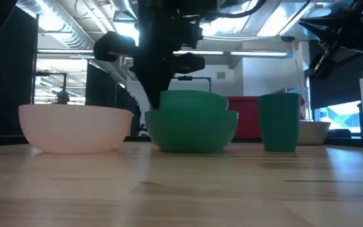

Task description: Nest bowls inside each other

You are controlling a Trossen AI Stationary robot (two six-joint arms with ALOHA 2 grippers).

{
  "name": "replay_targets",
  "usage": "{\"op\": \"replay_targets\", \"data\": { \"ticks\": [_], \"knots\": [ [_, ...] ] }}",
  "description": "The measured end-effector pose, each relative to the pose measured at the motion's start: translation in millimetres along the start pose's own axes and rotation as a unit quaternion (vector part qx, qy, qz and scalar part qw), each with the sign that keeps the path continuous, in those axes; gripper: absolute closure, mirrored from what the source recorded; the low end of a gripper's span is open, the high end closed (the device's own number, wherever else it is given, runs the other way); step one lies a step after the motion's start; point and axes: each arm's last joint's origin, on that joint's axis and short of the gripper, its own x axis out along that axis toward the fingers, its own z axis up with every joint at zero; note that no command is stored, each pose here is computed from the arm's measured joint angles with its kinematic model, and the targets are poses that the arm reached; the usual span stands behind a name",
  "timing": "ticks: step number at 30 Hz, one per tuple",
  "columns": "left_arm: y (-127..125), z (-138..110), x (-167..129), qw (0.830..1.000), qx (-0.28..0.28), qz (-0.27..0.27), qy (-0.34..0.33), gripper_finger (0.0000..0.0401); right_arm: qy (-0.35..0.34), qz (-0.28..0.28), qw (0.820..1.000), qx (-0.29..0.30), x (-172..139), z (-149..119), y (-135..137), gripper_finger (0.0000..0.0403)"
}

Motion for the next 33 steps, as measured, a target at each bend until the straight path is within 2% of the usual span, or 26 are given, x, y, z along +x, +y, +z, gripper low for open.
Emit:
{"op": "replay_targets", "data": {
  "ticks": [9, 12, 20, 26, 33],
  "knots": [
    [-3.4, 2.1, 7.9, 1.000, -0.019, 0.003, -0.004, 0.0401, 0.004, -0.001, 1.000, 0.002, 0.0, -0.5, -0.4, 0.0403],
    [-4.3, 4.0, 7.6, 0.998, -0.057, 0.005, -0.007, 0.0399, 0.007, 0.001, 1.000, 0.002, 0.0, -0.6, -0.3, 0.0403],
    [-3.3, 12.0, -4.6, 0.990, -0.137, 0.014, -0.030, 0.0336, 0.016, 0.007, 1.000, 0.002, 0.0, -1.2, 0.0, 0.0403],
    [-3.1, 10.8, -31.8, 0.965, -0.252, 0.024, -0.063, 0.0292, 0.053, 0.032, 0.998, 0.020, -0.2, -2.5, 2.6, 0.0403],
    [-4.5, 6.4, -65.3, 0.917, -0.384, 0.025, -0.104, 0.0242, 0.099, 0.060, 0.992, 0.043, -0.6, -4.1, 5.8, 0.0402]
  ]
}}
